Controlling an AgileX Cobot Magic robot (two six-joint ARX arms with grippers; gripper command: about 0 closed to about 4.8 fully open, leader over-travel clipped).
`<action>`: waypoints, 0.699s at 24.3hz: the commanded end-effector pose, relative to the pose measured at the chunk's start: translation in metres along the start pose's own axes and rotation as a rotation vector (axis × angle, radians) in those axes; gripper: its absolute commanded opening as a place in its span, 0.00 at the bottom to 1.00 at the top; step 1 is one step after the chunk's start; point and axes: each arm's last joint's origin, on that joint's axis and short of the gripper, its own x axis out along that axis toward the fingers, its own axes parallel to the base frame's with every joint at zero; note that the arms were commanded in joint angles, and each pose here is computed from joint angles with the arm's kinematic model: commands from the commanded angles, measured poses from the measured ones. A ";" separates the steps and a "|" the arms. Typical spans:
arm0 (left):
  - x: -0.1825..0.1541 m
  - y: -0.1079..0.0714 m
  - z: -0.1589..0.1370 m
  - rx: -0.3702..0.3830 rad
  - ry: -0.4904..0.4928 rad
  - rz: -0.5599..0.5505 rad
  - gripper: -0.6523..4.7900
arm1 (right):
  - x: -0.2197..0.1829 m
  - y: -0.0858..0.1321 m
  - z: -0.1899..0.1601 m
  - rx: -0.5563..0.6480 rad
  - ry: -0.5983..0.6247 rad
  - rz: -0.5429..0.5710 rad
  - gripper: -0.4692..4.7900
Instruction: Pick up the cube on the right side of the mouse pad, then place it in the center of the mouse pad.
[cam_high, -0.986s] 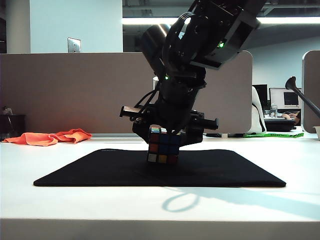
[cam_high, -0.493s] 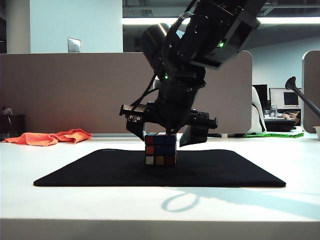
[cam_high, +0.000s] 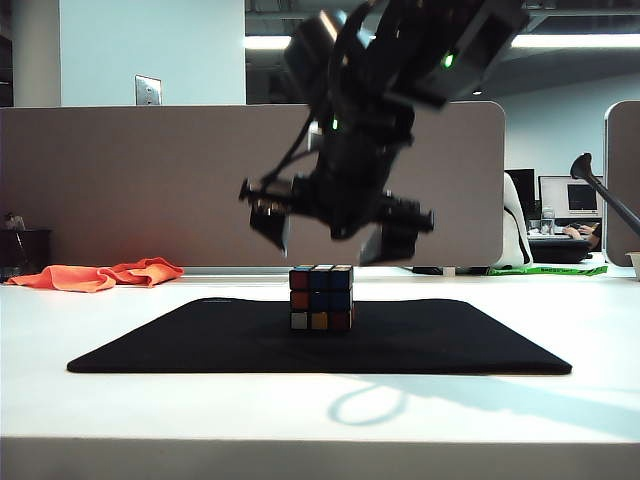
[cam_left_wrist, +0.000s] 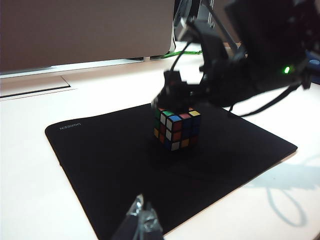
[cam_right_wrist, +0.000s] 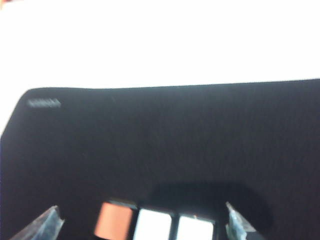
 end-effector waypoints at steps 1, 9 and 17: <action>0.000 0.000 0.001 0.001 -0.006 0.001 0.11 | -0.015 0.003 0.021 -0.029 -0.088 0.010 0.92; 0.000 0.001 0.003 -0.008 -0.019 0.047 0.11 | -0.060 -0.003 0.072 -0.105 -0.353 -0.207 0.08; 0.000 0.003 0.004 -0.035 -0.023 0.116 0.11 | -0.084 -0.046 0.113 -0.242 -0.319 -0.167 0.08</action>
